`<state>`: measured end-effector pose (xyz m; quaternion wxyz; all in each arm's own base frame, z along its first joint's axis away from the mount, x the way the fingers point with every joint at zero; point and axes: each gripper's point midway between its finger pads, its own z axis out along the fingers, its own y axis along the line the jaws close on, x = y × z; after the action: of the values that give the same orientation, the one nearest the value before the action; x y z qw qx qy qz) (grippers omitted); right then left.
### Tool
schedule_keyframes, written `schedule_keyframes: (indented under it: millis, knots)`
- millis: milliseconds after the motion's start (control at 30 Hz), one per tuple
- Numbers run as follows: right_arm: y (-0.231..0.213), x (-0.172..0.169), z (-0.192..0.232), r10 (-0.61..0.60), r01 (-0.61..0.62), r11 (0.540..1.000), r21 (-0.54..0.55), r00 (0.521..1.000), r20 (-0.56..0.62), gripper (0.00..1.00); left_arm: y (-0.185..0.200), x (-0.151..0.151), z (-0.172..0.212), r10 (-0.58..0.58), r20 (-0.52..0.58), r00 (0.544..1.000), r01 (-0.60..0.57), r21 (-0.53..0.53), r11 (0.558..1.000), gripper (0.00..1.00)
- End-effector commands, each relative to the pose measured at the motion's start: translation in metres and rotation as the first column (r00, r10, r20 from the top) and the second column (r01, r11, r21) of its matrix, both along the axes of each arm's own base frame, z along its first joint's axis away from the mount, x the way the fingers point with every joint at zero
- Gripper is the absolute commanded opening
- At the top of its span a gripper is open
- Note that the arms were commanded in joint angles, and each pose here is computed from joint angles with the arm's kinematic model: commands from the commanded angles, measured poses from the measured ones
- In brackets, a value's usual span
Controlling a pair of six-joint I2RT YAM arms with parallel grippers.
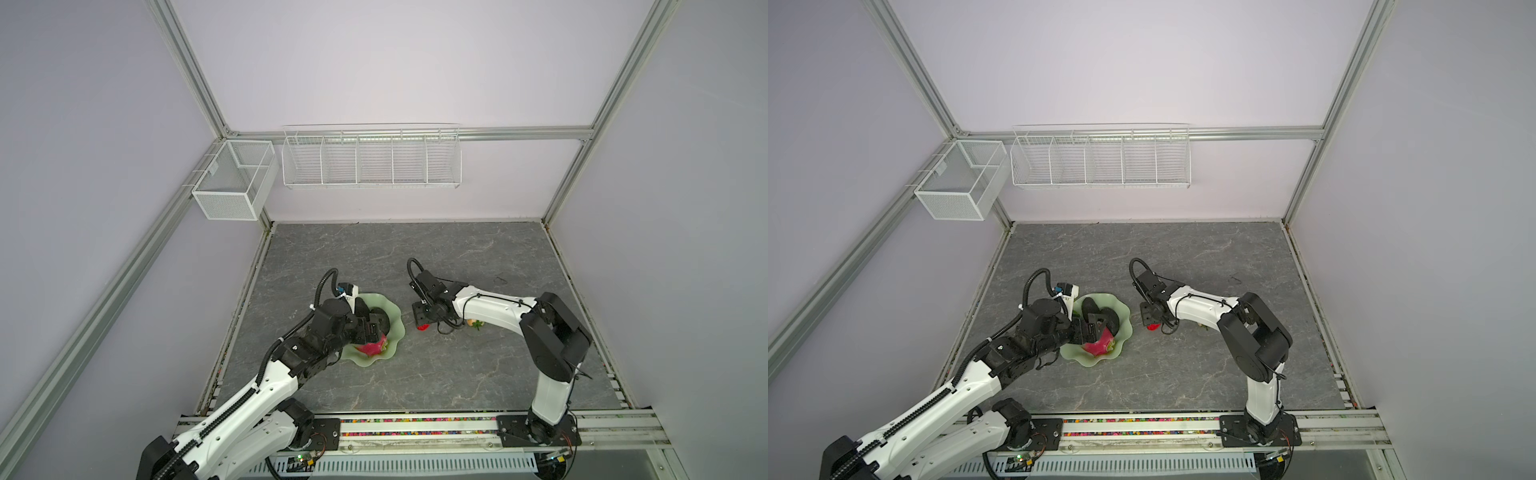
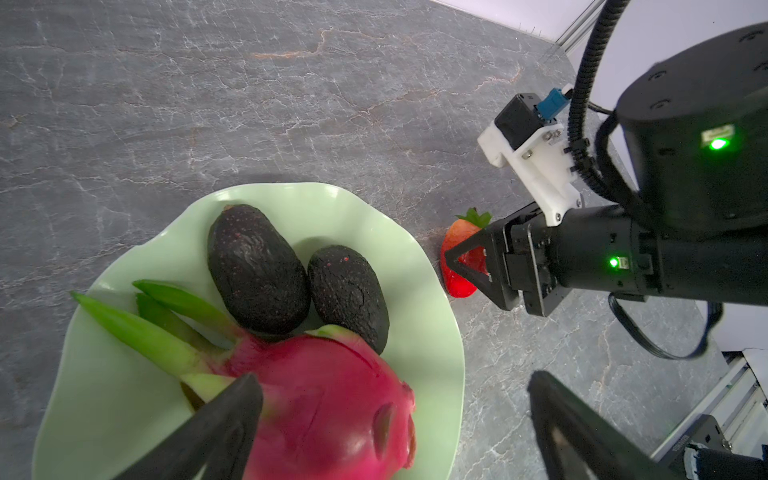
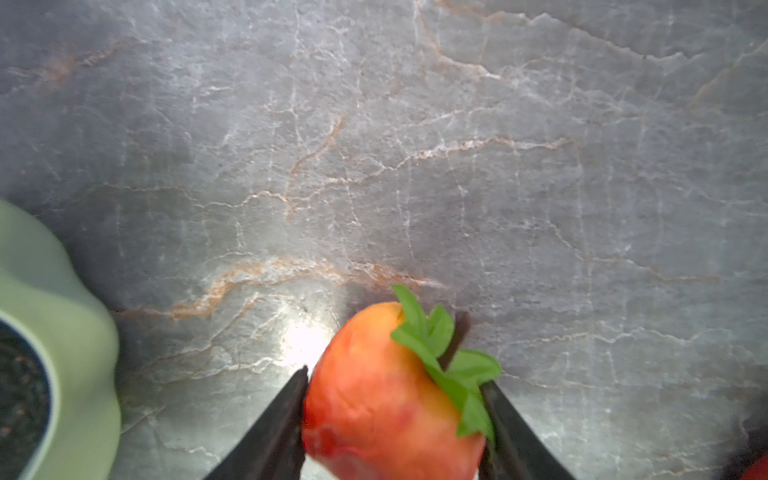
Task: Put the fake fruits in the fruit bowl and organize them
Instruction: 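Grasp the red strawberry beside the bowl with the right gripper, then place the red strawberry into the bowl beside the avocados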
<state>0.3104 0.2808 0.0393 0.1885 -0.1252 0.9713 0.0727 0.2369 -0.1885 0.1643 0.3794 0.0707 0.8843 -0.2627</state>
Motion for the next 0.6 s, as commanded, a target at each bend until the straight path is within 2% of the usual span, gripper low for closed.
schedule_keyframes:
  millis: [0, 133, 300, 567]
  knots:
    - [0.008, -0.003, 0.028, 0.083, -0.087, 0.994, 0.066, 0.995, 0.061, 0.52, 0.003, 0.002, 0.005, 0.019, 0.014, 1.000, -0.019, -0.012, 1.000, 0.99]
    - [0.025, -0.009, 0.062, 0.182, -0.196, 0.978, 0.077, 0.970, 0.160, 0.52, 0.008, 0.002, 0.008, 0.044, 0.015, 0.999, -0.044, -0.003, 0.999, 1.00]
    - [0.049, -0.022, 0.093, 0.247, -0.280, 0.954, 0.108, 0.938, 0.244, 0.52, 0.017, 0.003, 0.007, 0.079, 0.009, 0.997, -0.079, 0.037, 0.996, 1.00]
    - [0.091, -0.035, 0.092, 0.331, -0.371, 0.918, 0.140, 0.911, 0.246, 0.53, 0.017, 0.002, 0.010, 0.083, 0.011, 0.997, -0.083, 0.017, 0.996, 1.00]
